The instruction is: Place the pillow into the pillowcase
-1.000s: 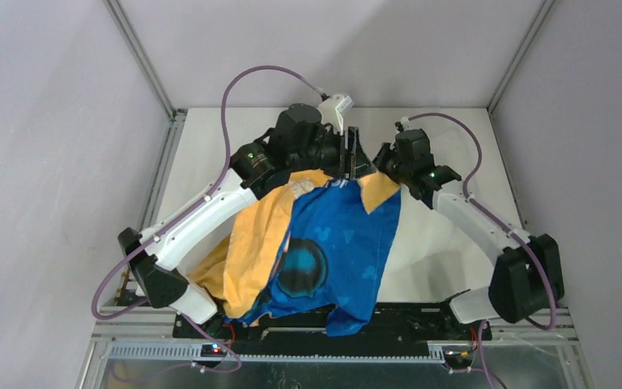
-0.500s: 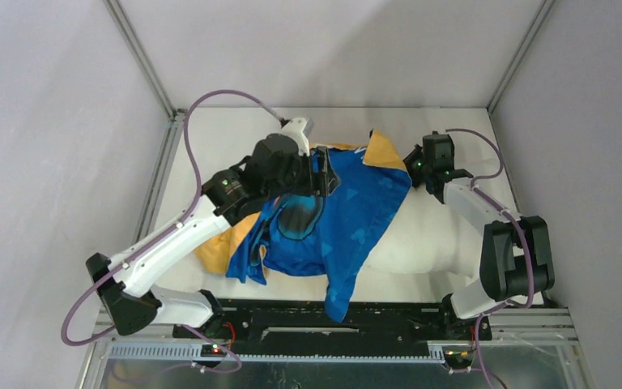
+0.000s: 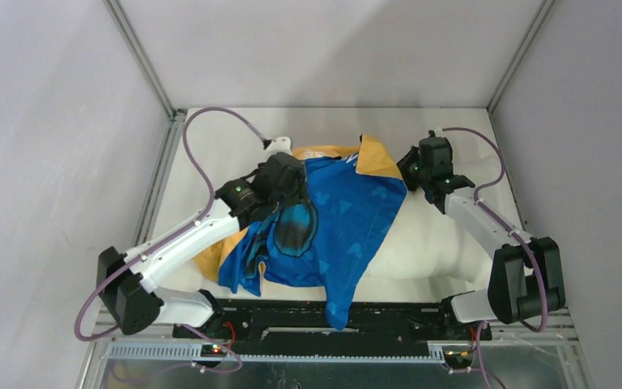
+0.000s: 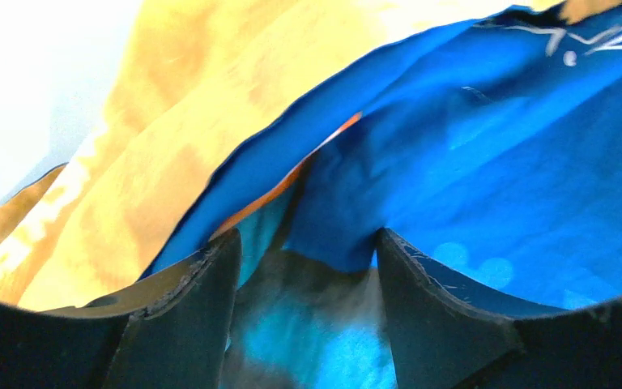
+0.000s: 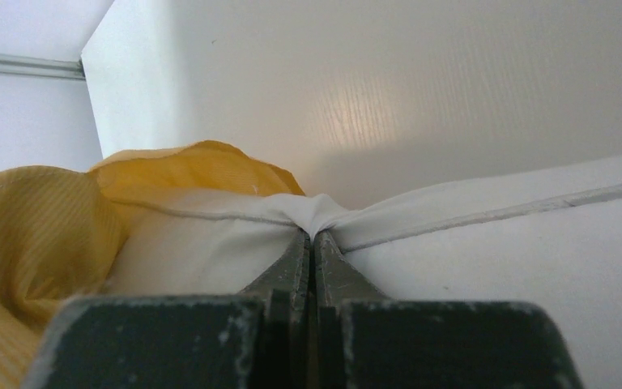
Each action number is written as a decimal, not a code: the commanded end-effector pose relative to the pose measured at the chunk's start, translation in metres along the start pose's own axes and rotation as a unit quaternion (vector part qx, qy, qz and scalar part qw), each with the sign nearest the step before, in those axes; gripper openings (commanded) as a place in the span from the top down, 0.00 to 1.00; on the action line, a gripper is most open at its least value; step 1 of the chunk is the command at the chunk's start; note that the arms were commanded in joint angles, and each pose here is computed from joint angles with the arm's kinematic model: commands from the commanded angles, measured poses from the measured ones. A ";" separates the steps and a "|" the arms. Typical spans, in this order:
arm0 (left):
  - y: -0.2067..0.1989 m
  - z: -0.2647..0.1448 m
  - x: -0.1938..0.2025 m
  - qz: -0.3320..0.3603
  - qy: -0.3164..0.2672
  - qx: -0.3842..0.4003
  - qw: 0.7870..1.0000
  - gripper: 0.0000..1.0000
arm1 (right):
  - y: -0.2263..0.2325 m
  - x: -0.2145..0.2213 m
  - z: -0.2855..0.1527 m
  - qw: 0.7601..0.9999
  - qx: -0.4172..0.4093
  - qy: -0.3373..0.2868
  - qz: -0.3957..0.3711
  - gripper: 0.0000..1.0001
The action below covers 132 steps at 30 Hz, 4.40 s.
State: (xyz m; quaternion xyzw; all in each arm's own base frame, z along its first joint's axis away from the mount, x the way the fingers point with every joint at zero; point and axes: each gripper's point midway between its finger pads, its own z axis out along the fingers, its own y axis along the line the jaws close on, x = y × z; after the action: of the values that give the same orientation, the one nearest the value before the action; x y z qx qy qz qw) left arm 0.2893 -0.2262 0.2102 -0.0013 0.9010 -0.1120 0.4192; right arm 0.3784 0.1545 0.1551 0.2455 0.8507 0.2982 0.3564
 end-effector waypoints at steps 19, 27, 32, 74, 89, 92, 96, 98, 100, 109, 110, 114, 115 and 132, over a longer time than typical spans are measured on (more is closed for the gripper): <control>0.121 -0.056 0.037 -0.143 -0.054 -0.118 0.981 0.39 | -0.008 0.020 0.011 0.999 0.009 0.030 -0.043 1.00; 0.126 -0.028 0.035 -0.138 -0.051 -0.127 0.981 0.45 | -0.009 0.020 0.009 0.998 0.008 0.031 -0.045 1.00; 0.141 -0.023 0.015 -0.134 -0.082 -0.161 0.975 0.83 | -0.008 0.023 0.010 0.998 0.008 0.033 -0.047 1.00; -0.057 0.015 0.067 0.043 0.078 0.071 0.994 0.48 | -0.053 -0.055 -0.145 0.963 0.163 -0.123 -0.173 0.10; 0.046 0.063 -0.062 0.017 -0.010 -0.043 0.999 0.99 | -0.029 0.069 -0.084 0.985 0.039 0.028 -0.166 0.27; 0.030 0.045 -0.069 0.025 -0.007 -0.006 1.000 0.80 | -0.016 0.079 -0.078 0.985 0.014 0.041 -0.168 0.25; 0.002 -0.007 -0.071 0.040 -0.029 0.051 0.997 0.44 | -0.004 0.067 -0.090 0.984 0.001 0.021 -0.178 0.19; -0.010 -0.030 -0.067 0.052 -0.038 0.074 0.995 0.29 | -0.001 0.060 -0.099 0.983 0.004 0.011 -0.186 0.18; -0.016 -0.044 -0.059 0.065 -0.038 0.080 0.994 0.22 | 0.001 0.053 -0.112 0.981 0.009 -0.002 -0.196 0.18; -0.004 -0.020 0.009 0.121 0.027 0.016 0.992 0.10 | -0.054 0.033 -0.168 0.962 0.134 -0.044 -0.232 0.01; -0.003 -0.013 0.013 0.124 0.030 0.009 0.992 0.09 | -0.063 0.036 -0.171 0.960 0.147 -0.039 -0.234 0.00; -0.010 0.011 0.018 0.133 0.026 0.011 0.991 0.08 | -0.072 0.048 -0.170 0.957 0.151 -0.032 -0.246 0.00; -0.010 0.016 0.017 0.135 0.025 0.001 0.991 0.10 | -0.068 0.050 -0.166 0.958 0.143 -0.027 -0.247 0.01; -0.066 -0.064 -0.091 0.186 -0.038 0.053 0.980 1.00 | -0.007 0.083 -0.100 0.981 0.011 0.030 -0.191 1.00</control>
State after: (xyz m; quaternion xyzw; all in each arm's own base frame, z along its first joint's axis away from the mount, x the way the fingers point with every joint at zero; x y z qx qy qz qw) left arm 0.3052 -0.2562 0.2778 0.1504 0.8824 -0.0509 0.4430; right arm 0.2401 0.1265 0.1423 0.0869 0.9125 0.1292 0.3782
